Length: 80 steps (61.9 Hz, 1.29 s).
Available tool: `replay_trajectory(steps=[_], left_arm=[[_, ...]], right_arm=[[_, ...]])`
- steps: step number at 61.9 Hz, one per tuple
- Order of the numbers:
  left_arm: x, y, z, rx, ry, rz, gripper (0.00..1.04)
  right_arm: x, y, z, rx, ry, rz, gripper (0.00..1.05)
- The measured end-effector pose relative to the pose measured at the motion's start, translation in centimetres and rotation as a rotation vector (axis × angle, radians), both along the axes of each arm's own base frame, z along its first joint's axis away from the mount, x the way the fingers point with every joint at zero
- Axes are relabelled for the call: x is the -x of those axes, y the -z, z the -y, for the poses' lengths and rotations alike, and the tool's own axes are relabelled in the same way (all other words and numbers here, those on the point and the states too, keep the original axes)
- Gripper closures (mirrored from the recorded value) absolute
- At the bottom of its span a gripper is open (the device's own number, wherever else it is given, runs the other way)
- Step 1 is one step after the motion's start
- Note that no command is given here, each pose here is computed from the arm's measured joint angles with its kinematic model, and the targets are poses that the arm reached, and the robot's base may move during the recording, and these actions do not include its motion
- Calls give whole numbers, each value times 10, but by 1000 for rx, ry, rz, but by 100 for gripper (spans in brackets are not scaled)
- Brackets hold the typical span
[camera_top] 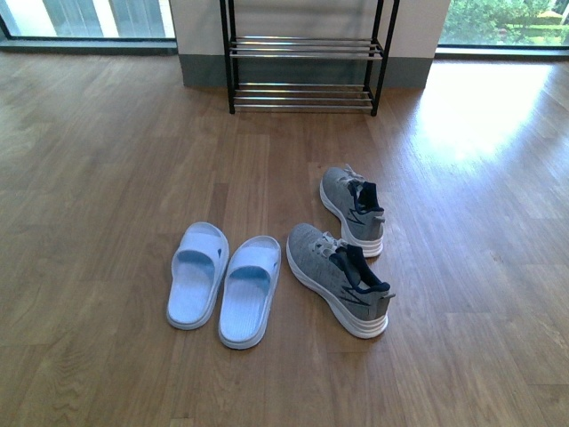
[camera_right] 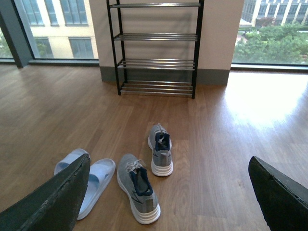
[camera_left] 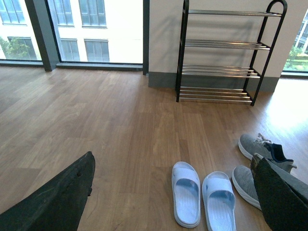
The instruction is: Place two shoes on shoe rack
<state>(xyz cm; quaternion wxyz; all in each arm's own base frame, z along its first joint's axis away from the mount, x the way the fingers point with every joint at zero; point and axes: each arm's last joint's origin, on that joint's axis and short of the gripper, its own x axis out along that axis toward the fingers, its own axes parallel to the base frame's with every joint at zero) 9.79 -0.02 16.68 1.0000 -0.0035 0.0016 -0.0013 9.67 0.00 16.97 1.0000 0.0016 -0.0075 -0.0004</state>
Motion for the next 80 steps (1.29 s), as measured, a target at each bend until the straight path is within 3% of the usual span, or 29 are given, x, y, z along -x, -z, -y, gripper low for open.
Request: replay_trajectory(steps=[80], left_arm=[[0, 0, 0, 0, 0, 0, 9]], right_arm=[[0, 0, 0, 0, 0, 0, 9]])
